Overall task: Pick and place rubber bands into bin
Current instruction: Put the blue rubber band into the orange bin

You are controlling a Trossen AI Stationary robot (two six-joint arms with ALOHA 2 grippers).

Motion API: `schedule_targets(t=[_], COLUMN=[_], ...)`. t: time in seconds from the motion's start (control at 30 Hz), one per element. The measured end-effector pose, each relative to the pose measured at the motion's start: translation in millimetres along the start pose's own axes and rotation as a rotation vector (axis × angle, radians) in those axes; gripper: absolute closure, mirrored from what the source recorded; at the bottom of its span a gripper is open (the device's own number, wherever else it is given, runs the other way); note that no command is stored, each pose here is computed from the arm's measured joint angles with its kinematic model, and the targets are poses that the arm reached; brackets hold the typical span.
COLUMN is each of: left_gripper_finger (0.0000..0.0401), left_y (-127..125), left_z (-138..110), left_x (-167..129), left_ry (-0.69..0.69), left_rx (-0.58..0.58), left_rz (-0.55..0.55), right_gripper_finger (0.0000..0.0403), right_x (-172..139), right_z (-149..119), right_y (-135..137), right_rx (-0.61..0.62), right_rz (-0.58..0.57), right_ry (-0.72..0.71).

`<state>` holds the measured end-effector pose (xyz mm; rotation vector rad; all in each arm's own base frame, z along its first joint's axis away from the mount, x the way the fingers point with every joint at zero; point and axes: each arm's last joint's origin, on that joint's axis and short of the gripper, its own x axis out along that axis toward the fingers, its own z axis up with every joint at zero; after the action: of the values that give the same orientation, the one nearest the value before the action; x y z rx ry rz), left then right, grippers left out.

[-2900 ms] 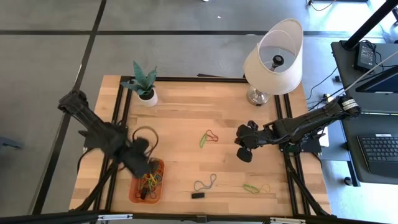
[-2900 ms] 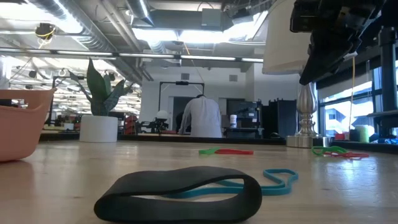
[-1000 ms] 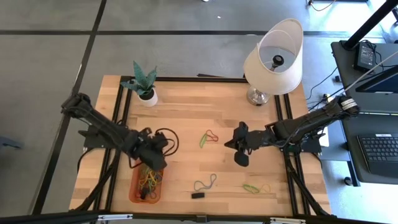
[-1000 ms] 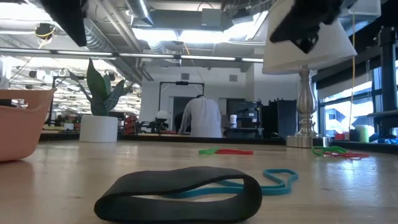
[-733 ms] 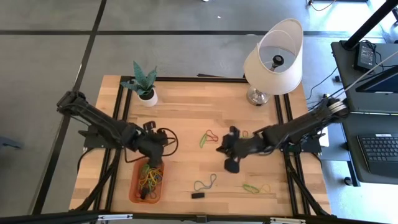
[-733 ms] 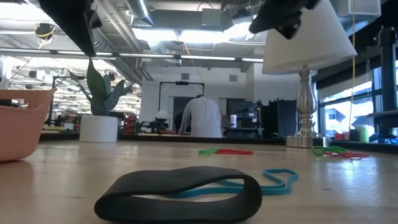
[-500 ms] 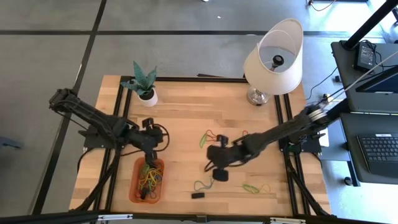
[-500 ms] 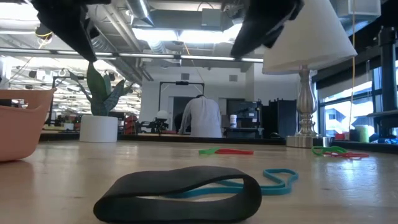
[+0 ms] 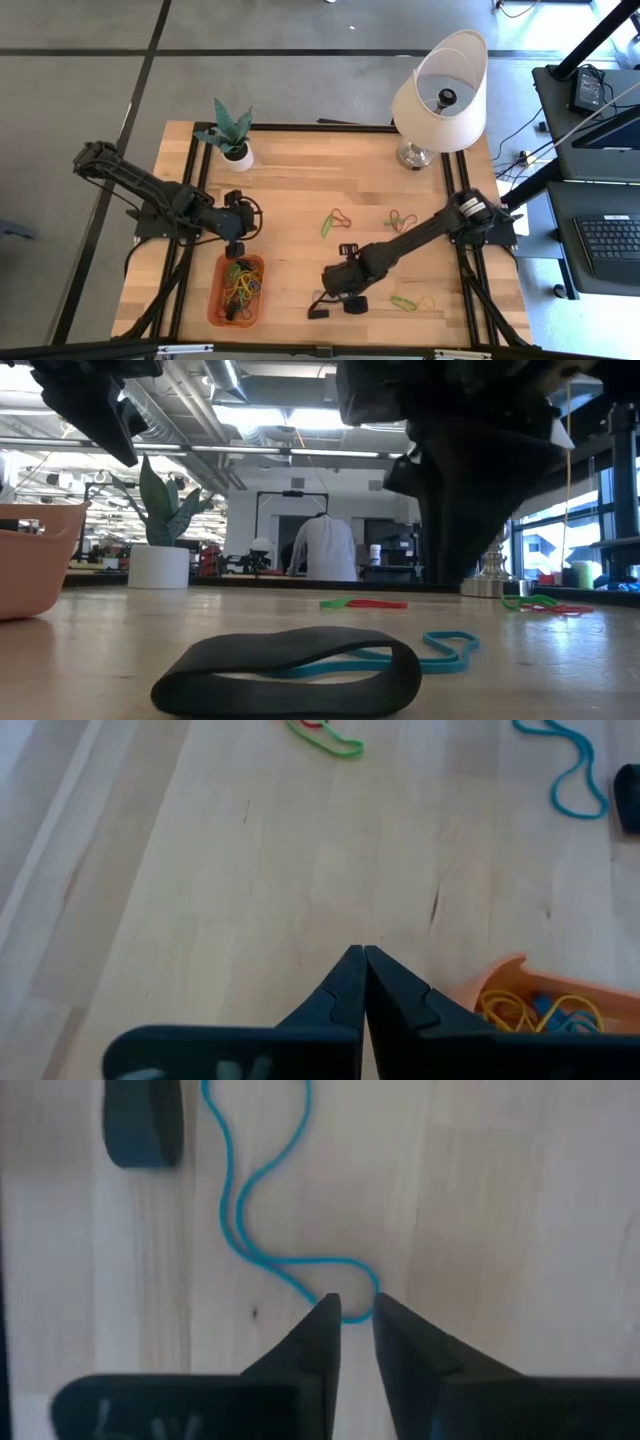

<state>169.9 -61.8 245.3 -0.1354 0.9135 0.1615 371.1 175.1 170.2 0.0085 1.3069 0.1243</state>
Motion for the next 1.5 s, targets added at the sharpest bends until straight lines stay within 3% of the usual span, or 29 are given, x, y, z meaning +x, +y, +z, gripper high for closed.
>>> schedule_targets(t=[0.2, 0.43, 0.53, 0.67, 0.73, 0.9, 1.1, 1.3, 1.5], left_gripper_finger=[0.0399, 0.0399, 0.0399, 0.0399, 0.0399, 0.0398, 0.037, 0.0302, 0.0215], left_y=[-0.1, -0.7, -1.0, -2.0, -2.7, -3.7, -7.3, -15.4, -24.1], left_z=[0.4, 1.5, 2.2, 3.9, 5.2, 12.7, 25.2, 42.4, 62.0], left_x=[0.1, 0.0, 0.0, 0.0, 0.0, -0.8, -3.5, -9.1, -11.1], left_ry=[-0.006, -0.018, -0.024, -0.041, -0.055, -0.158, -0.299, -0.469, -0.662], left_rx=[-0.001, -0.005, 0.004, 0.02, 0.016, -0.013, -0.006, 0.073, 0.146], left_rz=[0.003, -0.002, -0.005, -0.013, -0.02, 0.025, 0.03, -0.034, -0.024], right_gripper_finger=[0.031, 0.031, 0.0325, 0.0384, 0.0394, 0.04, 0.0401, 0.0401, 0.0401], right_x=[16.8, 41.3, 45.8, 45.0, 42.5, 20.1, -49.5, -108.1, -132.2], right_z=[-0.1, -3.6, -5.0, -6.0, -6.0, -11.9, -8.4, -8.8, 2.0], right_y=[2.0, 1.1, 0.3, 0.6, 0.9, -2.8, -8.4, -14.9, -24.5], right_rx=[-0.003, 0.016, 0.036, 0.054, 0.073, 0.143, 0.234, 0.262, 0.247], right_rz=[-0.006, -0.058, -0.065, -0.074, -0.069, -0.125, -0.232, -0.308, -0.35], right_ry=[0.012, 0.058, 0.075, 0.076, 0.073, 0.087, -0.117, -0.35, -0.531])
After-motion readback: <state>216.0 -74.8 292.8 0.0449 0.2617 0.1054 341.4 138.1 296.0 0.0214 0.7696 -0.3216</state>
